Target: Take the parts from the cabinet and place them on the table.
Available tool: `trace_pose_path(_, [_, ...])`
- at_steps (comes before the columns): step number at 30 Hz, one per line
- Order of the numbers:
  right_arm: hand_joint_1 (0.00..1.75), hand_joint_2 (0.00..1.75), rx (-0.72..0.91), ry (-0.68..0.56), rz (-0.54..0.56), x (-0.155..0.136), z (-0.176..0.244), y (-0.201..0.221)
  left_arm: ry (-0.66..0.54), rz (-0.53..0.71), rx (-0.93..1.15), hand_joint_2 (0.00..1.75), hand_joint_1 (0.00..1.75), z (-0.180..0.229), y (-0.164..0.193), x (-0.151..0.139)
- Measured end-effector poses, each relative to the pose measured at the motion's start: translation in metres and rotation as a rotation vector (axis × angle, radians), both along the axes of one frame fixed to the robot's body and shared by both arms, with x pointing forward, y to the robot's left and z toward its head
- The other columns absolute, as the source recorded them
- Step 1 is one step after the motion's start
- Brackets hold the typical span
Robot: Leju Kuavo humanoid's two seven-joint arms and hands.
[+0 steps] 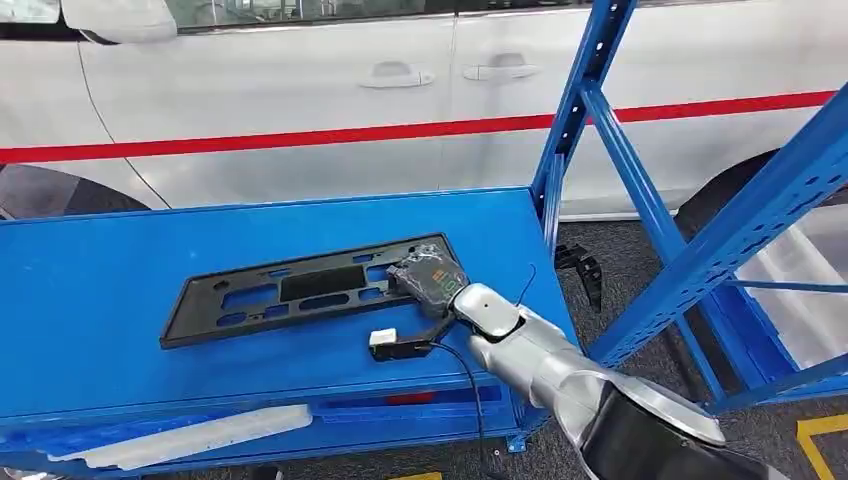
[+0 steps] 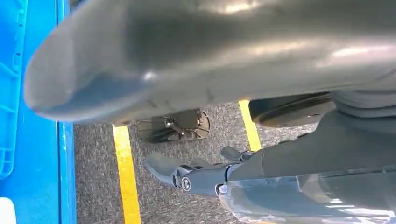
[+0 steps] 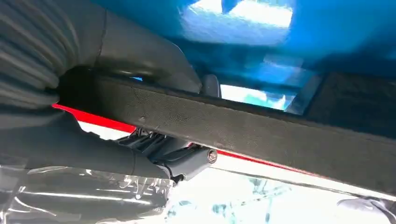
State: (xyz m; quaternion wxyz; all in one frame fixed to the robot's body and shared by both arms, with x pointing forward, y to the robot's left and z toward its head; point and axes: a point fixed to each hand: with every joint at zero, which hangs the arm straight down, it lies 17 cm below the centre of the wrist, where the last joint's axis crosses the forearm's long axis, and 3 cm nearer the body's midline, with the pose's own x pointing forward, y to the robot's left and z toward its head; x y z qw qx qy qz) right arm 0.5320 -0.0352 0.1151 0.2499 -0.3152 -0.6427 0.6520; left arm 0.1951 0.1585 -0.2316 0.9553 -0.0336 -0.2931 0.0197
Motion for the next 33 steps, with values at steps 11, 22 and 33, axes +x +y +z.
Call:
trace_pose_path(11, [1.69,1.75,-0.085,-0.076,0.003,0.041,0.069,-0.005,0.015,-0.037,0.008,0.00,0.00,-0.001,-0.003,-0.003])
trace_pose_path(22, [0.00,1.75,-0.095,-0.069,0.044,0.062,0.132,0.006,0.001,-0.017,0.011,0.00,0.00,0.001,-0.001,0.004])
trace_pose_path(33, [0.02,1.75,-0.065,-0.065,0.048,0.059,0.128,0.015,-0.003,-0.004,0.012,0.00,0.00,0.001,0.002,0.004])
